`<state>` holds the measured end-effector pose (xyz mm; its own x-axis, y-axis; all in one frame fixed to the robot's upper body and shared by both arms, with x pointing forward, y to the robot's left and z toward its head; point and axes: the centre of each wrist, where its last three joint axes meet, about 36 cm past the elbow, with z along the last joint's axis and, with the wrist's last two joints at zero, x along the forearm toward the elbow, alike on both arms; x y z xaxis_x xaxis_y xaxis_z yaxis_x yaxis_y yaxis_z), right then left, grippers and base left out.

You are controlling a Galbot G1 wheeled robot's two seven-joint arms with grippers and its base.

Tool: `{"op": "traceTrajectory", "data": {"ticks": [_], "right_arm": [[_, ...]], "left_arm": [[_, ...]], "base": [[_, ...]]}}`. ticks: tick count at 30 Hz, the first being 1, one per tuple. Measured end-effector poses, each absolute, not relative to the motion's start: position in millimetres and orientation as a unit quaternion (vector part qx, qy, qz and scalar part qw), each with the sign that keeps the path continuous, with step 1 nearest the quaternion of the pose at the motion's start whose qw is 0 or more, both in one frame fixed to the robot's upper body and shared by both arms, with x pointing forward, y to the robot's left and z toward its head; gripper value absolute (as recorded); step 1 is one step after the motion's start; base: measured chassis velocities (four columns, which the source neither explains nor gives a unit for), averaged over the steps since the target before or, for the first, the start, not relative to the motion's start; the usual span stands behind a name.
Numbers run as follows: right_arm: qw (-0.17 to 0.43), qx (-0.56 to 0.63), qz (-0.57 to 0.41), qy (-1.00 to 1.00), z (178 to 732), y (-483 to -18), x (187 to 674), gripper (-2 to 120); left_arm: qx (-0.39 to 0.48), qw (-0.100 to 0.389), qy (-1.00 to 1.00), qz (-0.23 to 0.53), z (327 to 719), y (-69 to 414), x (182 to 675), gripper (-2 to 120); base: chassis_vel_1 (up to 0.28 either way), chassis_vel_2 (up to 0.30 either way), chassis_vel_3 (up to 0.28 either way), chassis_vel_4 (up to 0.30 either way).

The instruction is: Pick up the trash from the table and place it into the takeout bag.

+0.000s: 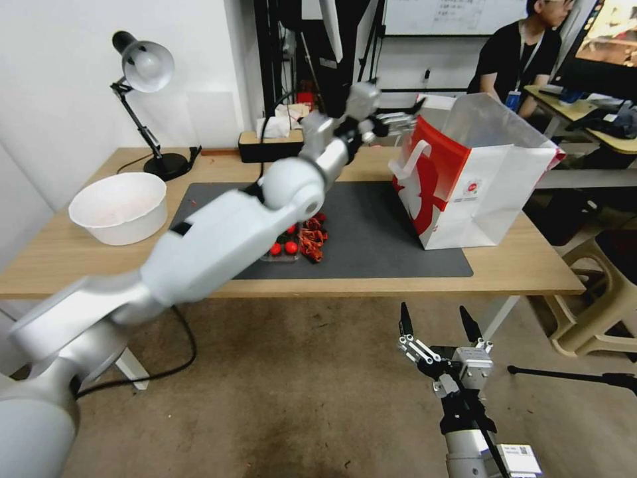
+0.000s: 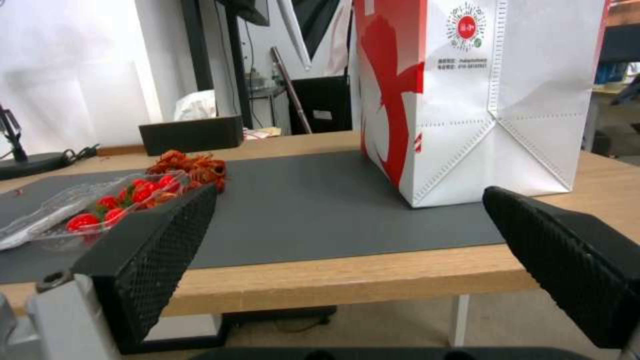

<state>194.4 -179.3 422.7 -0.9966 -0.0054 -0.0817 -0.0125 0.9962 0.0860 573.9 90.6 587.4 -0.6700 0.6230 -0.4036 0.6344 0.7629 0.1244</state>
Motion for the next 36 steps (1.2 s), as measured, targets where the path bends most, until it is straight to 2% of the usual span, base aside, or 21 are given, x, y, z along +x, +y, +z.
{"op": "traceTrajectory", "data": {"ticks": [5,8,14,23,36], "right_arm": [[0.040,-0.005,0.044,0.998,423,-179,194,100],[0.039,-0.006,0.044,0.998,423,-178,194,100],[0.039,-0.007,0.045,0.998,422,-176,193,100],[0.036,-0.009,0.045,0.998,420,-171,192,100],[0.047,0.009,0.044,0.998,425,-165,184,100]], "left_arm": [[0.326,0.235,0.915,-0.026,570,112,551,100],[0.297,0.246,0.922,-0.029,546,140,529,100],[0.265,0.240,0.933,-0.035,526,175,504,100],[0.217,0.213,0.952,-0.033,487,222,431,100],[0.135,0.184,0.973,-0.018,451,224,381,100]], "base": [[0.000,0.000,0.000,0.000],[0.000,0.000,0.000,0.000],[0.000,0.000,0.000,0.000],[0.000,0.000,0.000,0.000],[0.000,0.000,0.000,0.000]]}}
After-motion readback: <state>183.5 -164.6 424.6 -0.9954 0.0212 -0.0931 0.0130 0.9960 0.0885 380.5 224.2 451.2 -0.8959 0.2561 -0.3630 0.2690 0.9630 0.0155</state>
